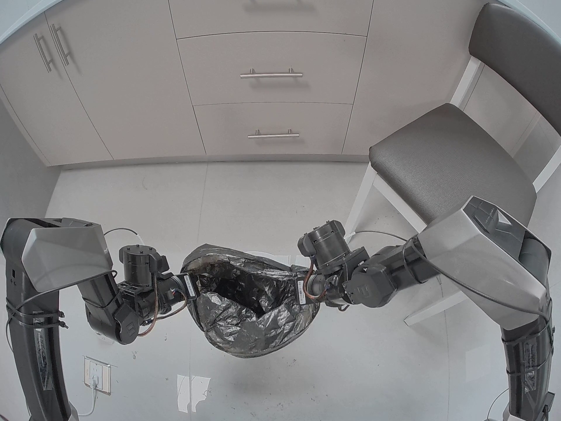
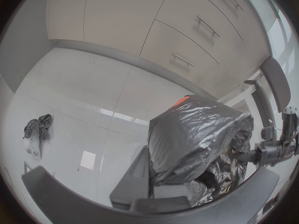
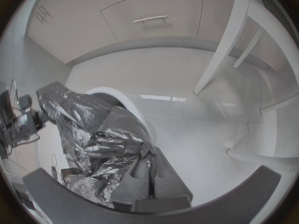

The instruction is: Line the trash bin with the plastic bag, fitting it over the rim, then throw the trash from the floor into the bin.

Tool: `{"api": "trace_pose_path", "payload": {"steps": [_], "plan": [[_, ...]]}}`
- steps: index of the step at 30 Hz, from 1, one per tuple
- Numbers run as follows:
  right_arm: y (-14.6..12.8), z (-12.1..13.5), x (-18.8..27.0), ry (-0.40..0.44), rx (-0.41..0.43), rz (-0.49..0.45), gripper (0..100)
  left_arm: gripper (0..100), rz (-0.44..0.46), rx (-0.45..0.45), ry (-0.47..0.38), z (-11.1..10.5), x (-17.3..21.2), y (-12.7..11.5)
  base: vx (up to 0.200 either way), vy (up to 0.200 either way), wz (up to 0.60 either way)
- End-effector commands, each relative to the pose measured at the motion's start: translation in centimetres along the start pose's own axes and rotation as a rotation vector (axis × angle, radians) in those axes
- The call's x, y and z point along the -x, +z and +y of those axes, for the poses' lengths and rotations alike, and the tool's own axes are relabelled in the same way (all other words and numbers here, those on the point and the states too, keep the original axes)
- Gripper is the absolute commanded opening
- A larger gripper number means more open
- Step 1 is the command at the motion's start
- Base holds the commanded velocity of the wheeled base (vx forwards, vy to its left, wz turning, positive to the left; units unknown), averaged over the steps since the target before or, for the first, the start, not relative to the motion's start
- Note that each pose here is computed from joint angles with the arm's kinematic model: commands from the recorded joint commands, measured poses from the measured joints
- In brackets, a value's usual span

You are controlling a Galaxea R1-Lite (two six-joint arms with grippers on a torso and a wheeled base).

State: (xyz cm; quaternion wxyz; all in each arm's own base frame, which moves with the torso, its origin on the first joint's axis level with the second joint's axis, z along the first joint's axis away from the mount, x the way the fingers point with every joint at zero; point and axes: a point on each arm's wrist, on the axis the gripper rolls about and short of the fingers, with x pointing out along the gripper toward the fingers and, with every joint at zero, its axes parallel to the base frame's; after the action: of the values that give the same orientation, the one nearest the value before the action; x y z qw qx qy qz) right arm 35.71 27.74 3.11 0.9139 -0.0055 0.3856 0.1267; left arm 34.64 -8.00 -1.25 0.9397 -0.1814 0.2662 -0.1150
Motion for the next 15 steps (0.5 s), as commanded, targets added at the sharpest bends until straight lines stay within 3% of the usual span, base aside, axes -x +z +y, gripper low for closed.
{"api": "trace_pose_path", "payload": {"steps": [1, 7, 15], "plan": [[-1.8, 2.1, 3.0, 0.048, 0.034, 0.027, 0, 0, -0.004, 0.000, 0.002, 0.0, 0.0, 0.1, 0.000, 0.000, 0.00], [-3.6, 3.9, 3.0, 0.083, 0.035, 0.027, 0, 0, -0.006, 0.005, 0.004, 0.1, 0.0, 0.1, 0.000, 0.000, 0.00], [-3.3, 2.6, 0.8, 0.037, 0.005, 0.028, 0, 0, -0.009, 0.008, 0.011, 0.5, -0.2, 0.1, 0.000, 0.000, 0.00]]}}
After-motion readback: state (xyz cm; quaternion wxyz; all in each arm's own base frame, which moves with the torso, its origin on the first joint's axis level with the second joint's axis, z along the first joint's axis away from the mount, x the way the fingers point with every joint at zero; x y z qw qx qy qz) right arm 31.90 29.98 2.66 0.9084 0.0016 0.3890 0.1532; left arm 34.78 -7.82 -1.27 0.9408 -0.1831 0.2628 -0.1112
